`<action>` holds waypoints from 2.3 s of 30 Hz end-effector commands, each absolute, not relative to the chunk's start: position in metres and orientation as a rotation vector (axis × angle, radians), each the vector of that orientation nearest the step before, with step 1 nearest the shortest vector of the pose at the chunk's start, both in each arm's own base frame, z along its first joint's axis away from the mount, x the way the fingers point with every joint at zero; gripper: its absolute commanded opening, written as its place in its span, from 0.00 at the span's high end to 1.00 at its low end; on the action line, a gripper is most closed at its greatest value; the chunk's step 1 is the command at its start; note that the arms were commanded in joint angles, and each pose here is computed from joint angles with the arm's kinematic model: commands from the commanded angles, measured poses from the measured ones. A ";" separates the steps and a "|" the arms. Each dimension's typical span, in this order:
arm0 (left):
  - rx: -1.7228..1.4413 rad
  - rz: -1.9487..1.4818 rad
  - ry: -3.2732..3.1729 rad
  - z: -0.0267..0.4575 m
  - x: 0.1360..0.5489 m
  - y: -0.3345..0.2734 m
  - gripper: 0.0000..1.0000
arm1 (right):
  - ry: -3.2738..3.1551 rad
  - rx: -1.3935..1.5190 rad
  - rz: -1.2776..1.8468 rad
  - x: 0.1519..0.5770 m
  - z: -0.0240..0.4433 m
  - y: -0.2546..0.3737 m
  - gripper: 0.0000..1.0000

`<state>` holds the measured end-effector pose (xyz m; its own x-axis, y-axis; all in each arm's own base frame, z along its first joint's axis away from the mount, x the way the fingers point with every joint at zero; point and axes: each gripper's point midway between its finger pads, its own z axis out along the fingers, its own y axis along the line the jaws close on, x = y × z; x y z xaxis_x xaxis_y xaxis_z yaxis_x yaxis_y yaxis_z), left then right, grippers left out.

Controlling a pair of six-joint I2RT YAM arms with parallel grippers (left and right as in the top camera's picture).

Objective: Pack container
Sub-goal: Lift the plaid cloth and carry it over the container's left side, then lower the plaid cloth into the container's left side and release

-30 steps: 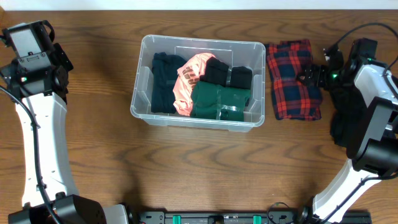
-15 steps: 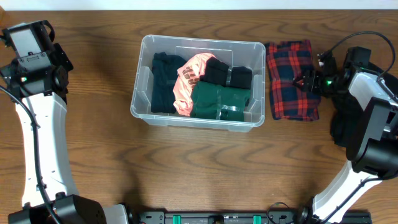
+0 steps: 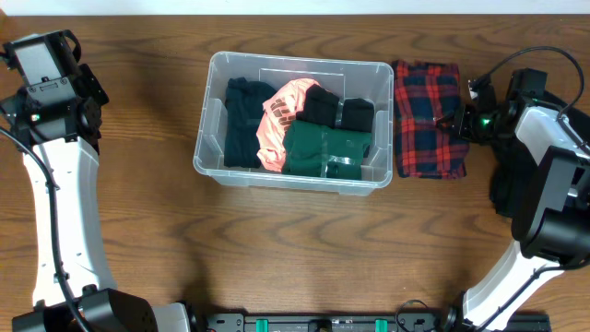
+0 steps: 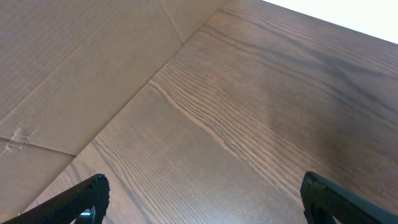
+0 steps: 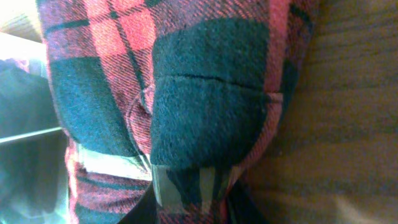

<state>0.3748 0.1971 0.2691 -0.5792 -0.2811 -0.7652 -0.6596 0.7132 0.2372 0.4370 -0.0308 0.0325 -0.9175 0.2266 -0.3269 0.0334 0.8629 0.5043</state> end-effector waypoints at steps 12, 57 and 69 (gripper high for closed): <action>-0.733 0.673 2.187 0.266 0.373 0.200 0.02 | 2.263 0.075 0.590 0.443 0.225 -0.009 0.99; -0.733 0.673 2.187 0.266 0.373 0.200 0.02 | 2.258 0.248 0.946 0.406 0.177 0.365 0.99; -0.733 0.673 2.187 0.266 0.373 0.200 0.02 | 2.279 0.233 0.946 0.398 0.174 0.371 0.98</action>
<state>0.3748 0.1971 0.2691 -0.5792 -0.2811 -0.7652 -0.6596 0.7132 0.2372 0.4040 0.3577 0.1555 -0.7787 0.3826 -0.4973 -0.0511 0.7512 0.6581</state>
